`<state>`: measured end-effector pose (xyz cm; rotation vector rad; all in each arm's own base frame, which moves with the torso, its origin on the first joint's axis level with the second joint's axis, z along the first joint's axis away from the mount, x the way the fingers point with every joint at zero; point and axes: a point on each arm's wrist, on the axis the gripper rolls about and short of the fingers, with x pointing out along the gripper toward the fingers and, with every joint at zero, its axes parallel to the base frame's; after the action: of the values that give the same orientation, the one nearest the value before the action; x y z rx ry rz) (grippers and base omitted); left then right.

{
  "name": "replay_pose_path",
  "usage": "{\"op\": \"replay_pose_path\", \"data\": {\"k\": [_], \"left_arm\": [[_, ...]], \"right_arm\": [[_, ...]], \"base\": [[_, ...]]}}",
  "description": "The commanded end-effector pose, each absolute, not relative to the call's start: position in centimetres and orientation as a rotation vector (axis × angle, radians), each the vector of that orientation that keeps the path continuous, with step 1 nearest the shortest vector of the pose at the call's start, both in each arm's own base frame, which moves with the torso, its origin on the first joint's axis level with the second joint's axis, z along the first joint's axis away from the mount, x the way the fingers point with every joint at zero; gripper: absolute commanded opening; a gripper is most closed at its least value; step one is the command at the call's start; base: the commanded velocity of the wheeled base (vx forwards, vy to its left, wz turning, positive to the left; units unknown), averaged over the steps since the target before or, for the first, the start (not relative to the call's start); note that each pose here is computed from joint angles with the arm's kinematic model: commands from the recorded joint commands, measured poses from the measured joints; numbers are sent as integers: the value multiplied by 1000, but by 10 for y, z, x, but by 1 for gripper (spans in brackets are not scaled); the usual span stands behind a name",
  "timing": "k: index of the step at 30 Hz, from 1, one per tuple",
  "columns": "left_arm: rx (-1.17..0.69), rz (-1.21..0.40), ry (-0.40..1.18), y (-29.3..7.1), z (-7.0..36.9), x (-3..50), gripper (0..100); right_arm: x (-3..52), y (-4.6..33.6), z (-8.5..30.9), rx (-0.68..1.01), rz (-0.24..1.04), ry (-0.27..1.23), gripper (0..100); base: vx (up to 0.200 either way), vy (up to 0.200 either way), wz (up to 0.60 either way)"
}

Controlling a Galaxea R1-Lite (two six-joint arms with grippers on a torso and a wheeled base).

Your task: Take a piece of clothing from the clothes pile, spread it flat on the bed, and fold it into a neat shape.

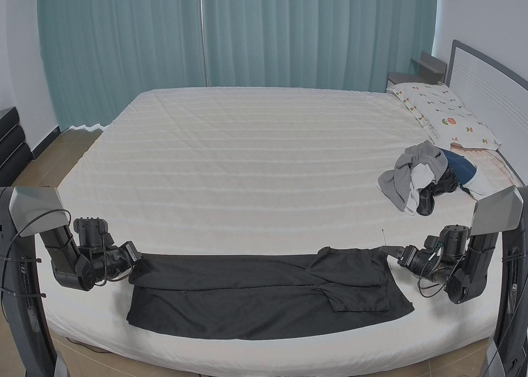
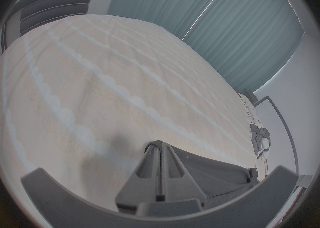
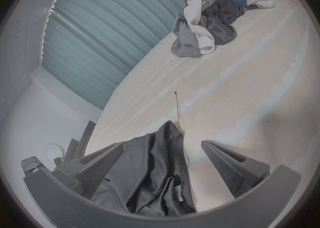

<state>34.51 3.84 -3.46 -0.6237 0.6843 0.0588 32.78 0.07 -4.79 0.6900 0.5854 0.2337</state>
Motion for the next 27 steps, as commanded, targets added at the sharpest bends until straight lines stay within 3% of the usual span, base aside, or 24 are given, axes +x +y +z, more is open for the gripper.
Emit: {"op": "replay_pose_path", "data": {"k": [1, 27], "left_arm": [[-627, 78, 674, 42, -38, 350, 0], [-639, 74, 633, 43, -46, 352, 0]], "right_arm": [[330, 0, -54, 698, 231, 594, 100], [362, 6, -59, 740, 228, 619, 100]], "base": [[0, 0, 0], [0, 0, 0]]}}
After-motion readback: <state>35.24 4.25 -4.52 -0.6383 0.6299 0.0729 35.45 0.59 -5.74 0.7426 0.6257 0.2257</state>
